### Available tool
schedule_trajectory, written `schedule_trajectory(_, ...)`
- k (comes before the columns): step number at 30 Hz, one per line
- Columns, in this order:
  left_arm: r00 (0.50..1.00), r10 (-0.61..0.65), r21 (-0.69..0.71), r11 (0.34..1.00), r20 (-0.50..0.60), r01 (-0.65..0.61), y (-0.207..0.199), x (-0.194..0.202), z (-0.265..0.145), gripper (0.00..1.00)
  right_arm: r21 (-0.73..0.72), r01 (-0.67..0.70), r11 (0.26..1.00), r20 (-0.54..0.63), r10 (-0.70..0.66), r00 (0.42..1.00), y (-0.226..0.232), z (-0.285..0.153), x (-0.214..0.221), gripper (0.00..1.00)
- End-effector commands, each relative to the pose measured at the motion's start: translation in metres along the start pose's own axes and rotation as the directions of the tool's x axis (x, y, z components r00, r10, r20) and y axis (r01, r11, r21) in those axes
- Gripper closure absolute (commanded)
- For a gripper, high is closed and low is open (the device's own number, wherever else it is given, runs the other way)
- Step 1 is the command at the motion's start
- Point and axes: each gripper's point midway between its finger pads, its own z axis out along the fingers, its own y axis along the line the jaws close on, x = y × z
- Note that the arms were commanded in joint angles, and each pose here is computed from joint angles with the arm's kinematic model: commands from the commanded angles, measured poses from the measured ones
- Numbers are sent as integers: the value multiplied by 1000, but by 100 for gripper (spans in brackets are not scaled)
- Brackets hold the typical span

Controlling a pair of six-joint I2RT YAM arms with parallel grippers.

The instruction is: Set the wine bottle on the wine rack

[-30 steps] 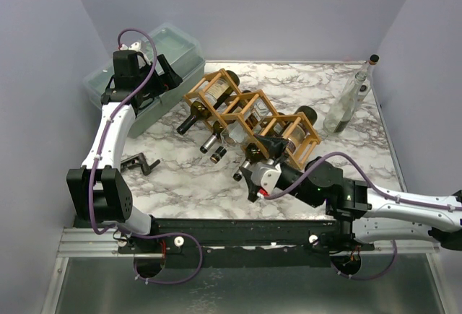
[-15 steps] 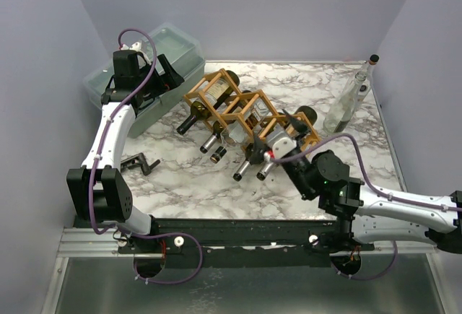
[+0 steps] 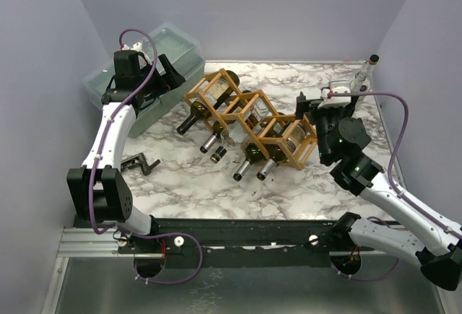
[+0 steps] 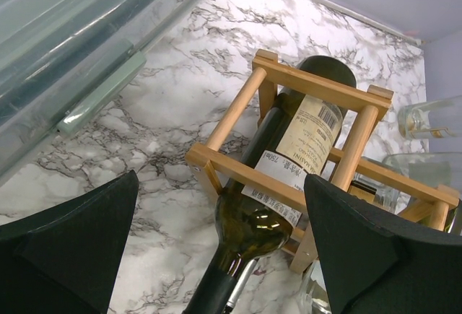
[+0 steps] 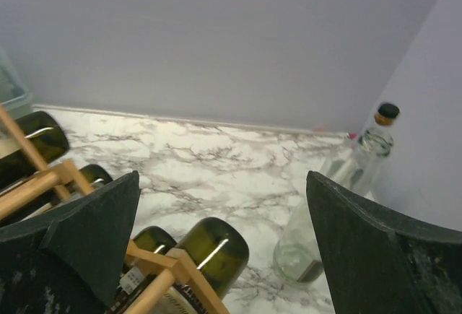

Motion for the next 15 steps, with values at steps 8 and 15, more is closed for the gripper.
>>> schedule_trajectory(8,999,39,25,999,-4,-39,-14,8,1,1,251,-287,925,-96,319,943,-74,25,49,0)
schedule_trajectory(15,999,42,34,999,-4,-42,-18,8,0,1,340,-297,892,-107,350,931,-97,37,56,0)
